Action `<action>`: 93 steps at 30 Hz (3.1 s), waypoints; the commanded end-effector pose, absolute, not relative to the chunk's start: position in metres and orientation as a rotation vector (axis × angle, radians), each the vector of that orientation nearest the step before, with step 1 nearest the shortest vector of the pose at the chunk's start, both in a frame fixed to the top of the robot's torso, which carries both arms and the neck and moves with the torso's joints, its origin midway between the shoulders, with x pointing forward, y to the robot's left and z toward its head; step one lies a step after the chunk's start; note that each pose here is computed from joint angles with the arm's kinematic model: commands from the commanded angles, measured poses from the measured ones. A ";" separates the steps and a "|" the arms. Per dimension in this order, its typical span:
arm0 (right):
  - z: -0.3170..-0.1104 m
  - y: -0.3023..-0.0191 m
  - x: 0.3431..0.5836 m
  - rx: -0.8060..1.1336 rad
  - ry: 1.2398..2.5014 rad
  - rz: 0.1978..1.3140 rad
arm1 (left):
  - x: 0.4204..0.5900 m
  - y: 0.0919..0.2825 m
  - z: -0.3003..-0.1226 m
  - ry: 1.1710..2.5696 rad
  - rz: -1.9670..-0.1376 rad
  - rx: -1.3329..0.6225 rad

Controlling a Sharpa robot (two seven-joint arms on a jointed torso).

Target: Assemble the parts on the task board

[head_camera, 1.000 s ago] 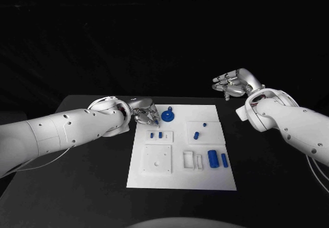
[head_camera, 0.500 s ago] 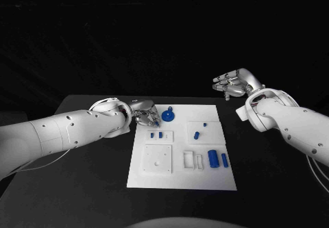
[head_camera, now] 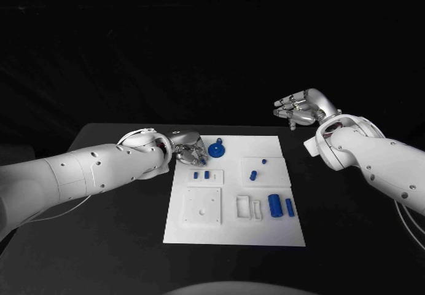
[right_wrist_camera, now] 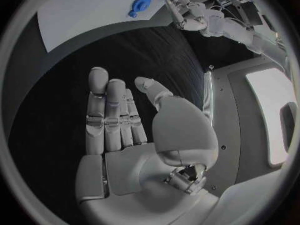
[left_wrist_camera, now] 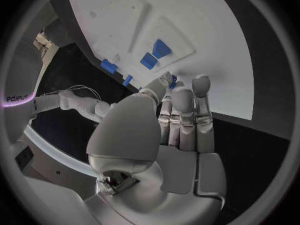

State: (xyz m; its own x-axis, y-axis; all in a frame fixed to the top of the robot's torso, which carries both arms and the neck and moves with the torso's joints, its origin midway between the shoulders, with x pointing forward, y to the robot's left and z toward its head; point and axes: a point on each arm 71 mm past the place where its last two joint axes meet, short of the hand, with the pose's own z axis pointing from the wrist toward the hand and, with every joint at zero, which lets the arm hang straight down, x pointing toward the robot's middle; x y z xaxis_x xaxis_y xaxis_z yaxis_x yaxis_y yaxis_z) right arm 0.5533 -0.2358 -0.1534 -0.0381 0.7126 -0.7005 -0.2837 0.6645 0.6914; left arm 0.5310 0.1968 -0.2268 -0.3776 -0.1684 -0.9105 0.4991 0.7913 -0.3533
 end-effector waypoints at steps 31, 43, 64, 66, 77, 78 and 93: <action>-0.153 -0.232 0.552 0.370 1.400 0.847 | 0.528 0.189 -0.239 1.875 -0.674 0.354; -0.153 -0.233 0.552 0.369 1.410 0.846 | 0.528 0.191 -0.237 1.845 -0.677 0.345; -0.164 -0.231 0.543 0.271 1.537 0.835 | 0.534 0.210 -0.231 1.787 -0.659 0.265; -0.167 -0.230 0.541 0.238 1.566 0.826 | 0.536 0.215 -0.230 1.783 -0.657 0.244; -0.181 -0.229 0.527 0.027 1.633 0.693 | 0.549 0.250 -0.191 1.587 -0.766 -0.072; -0.182 -0.228 0.526 0.011 1.637 0.678 | 0.550 0.253 -0.186 1.567 -0.783 -0.117; -0.209 -0.219 0.514 -0.131 1.681 0.537 | 0.547 0.263 -0.158 1.426 -1.157 -0.730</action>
State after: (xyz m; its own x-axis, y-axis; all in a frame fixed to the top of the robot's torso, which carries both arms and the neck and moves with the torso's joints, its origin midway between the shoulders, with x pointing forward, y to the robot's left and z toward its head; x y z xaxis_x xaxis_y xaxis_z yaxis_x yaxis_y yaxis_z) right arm 0.5143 -0.2201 -0.2053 -0.2033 0.2857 -0.9365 -0.3791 0.8589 0.3443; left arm 0.5469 0.2637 -0.1614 -0.2119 -0.8251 -0.5238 0.2039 0.4868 -0.8494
